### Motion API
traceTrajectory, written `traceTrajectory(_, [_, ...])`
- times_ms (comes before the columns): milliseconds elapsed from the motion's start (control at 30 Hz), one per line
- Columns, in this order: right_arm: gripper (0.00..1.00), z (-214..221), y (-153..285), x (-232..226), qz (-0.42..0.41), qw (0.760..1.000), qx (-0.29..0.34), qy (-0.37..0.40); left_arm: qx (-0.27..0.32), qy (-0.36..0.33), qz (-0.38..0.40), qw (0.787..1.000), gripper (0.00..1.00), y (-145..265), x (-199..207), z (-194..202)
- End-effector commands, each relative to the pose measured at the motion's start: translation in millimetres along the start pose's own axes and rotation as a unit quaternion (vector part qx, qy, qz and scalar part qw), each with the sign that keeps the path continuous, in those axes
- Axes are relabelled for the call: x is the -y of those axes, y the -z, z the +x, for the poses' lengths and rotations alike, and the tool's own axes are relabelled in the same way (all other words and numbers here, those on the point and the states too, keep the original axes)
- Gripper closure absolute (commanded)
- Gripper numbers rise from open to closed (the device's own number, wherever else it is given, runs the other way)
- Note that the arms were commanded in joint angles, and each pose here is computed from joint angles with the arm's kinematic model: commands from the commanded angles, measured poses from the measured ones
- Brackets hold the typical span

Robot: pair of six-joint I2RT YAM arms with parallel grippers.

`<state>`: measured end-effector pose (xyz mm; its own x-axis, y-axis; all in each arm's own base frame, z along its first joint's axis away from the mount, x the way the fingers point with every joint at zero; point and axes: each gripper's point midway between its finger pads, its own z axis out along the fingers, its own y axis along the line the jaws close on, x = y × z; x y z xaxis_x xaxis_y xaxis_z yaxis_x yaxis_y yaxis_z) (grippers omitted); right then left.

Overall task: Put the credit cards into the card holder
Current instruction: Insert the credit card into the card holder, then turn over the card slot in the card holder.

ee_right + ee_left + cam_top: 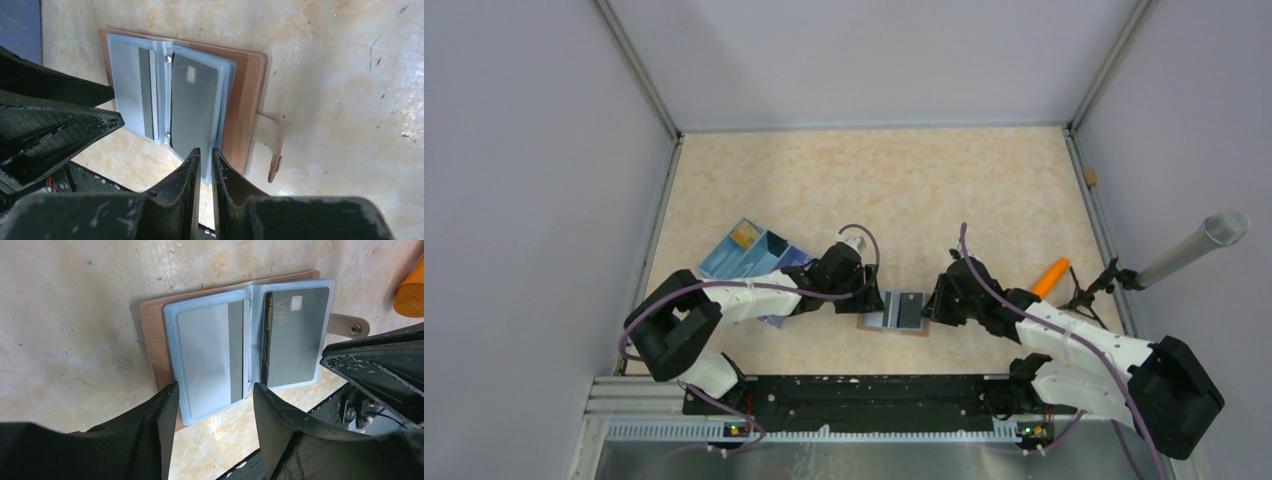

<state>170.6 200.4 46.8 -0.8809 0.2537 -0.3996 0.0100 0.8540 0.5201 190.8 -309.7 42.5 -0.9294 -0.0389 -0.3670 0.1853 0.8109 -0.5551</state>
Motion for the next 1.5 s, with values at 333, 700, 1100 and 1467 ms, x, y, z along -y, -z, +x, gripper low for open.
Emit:
traceTrajectory(333, [0.88,-23.5,8.5,-61.8,-0.083,0.995,0.022,0.05,0.012,0.003,0.043,0.999,0.41,-0.4,15.4,-6.4])
traceTrajectory(700, [0.88,-26.6,-7.0,-88.3,-0.11,0.992,0.018,0.067,0.052,-0.01,0.054,0.997,0.38,24.5,20.4,-20.8])
traceTrajectory(1100, [0.72,-38.0,-9.5,-90.6,-0.076,0.993,0.039,0.075,0.053,-0.007,0.037,0.998,0.36,31.6,7.0,-21.7])
traceTrajectory(1467, [0.68,-25.3,-24.8,-125.3,-0.112,0.989,0.017,0.098,0.106,0.007,0.007,0.994,0.31,86.4,-15.9,-53.4])
